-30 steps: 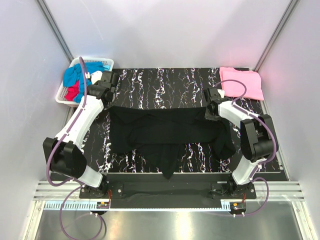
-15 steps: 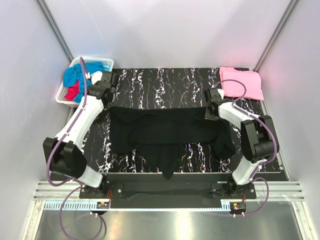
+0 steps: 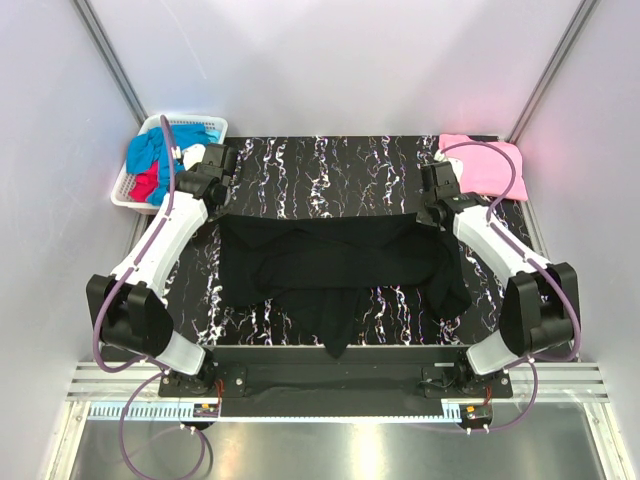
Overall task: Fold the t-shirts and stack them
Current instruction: Flatten the tshirt out
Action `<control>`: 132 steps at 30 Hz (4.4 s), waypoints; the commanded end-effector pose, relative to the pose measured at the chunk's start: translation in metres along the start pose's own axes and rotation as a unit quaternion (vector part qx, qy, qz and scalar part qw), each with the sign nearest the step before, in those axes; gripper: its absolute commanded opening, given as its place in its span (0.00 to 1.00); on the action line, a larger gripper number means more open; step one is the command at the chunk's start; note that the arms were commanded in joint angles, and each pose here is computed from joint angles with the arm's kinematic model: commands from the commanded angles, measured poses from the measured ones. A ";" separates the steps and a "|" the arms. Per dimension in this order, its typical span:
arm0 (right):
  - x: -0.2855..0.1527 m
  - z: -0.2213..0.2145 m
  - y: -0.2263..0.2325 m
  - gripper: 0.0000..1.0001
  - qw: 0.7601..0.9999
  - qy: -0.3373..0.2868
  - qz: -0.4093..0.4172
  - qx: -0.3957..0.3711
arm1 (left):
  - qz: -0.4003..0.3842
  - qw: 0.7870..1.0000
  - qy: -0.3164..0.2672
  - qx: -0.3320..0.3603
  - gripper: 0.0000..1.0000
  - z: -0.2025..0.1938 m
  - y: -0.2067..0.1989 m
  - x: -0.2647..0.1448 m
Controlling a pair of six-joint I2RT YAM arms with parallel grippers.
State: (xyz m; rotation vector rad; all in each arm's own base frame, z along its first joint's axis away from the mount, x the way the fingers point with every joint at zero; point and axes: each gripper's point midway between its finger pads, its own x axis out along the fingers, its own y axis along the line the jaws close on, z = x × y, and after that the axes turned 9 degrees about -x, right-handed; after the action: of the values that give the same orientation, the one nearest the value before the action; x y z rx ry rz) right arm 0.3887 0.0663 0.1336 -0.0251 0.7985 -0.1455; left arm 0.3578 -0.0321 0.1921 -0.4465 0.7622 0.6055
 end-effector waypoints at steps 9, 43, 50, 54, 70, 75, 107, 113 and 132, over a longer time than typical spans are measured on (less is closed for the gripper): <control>-0.083 0.036 -0.022 0.00 1.000 -0.011 -0.005 0.004 | -0.026 0.999 -0.030 -0.014 0.00 0.020 -0.006 -0.017; -0.068 -0.097 0.009 0.00 0.973 0.191 -0.018 0.128 | -0.008 0.981 -0.153 -0.122 0.00 0.066 0.052 -0.082; -0.049 -0.100 0.014 0.00 0.971 0.202 -0.027 0.122 | -0.009 0.968 -0.198 -0.153 0.00 0.083 0.079 -0.115; -0.048 -0.104 0.025 0.00 0.968 0.222 -0.002 0.113 | -0.024 0.972 -0.184 -0.147 0.00 0.081 0.074 -0.118; -0.076 -0.071 0.035 0.39 0.978 0.170 0.051 0.111 | -0.032 0.977 -0.165 -0.135 0.00 0.077 0.062 -0.112; -0.092 -0.052 0.036 0.39 0.983 0.136 0.066 0.109 | -0.031 0.978 -0.160 -0.132 0.00 0.076 0.059 -0.109; -0.060 -0.110 0.042 0.35 0.973 0.197 0.054 0.105 | -0.035 0.979 -0.159 -0.124 0.00 0.076 0.060 -0.111; -0.059 -0.110 0.041 0.33 0.973 0.198 0.052 0.106 | -0.035 0.979 -0.159 -0.124 0.00 0.076 0.060 -0.111; -0.114 -0.045 0.024 0.00 0.988 0.099 0.071 0.092 | -0.085 0.981 -0.146 -0.100 0.00 0.077 0.054 -0.133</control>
State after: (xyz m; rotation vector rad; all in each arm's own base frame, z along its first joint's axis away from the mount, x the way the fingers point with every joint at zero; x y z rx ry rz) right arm 0.2741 0.1129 0.1263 0.2407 1.1273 -0.1201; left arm 0.2887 0.0124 0.2969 -0.5434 0.4530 0.6684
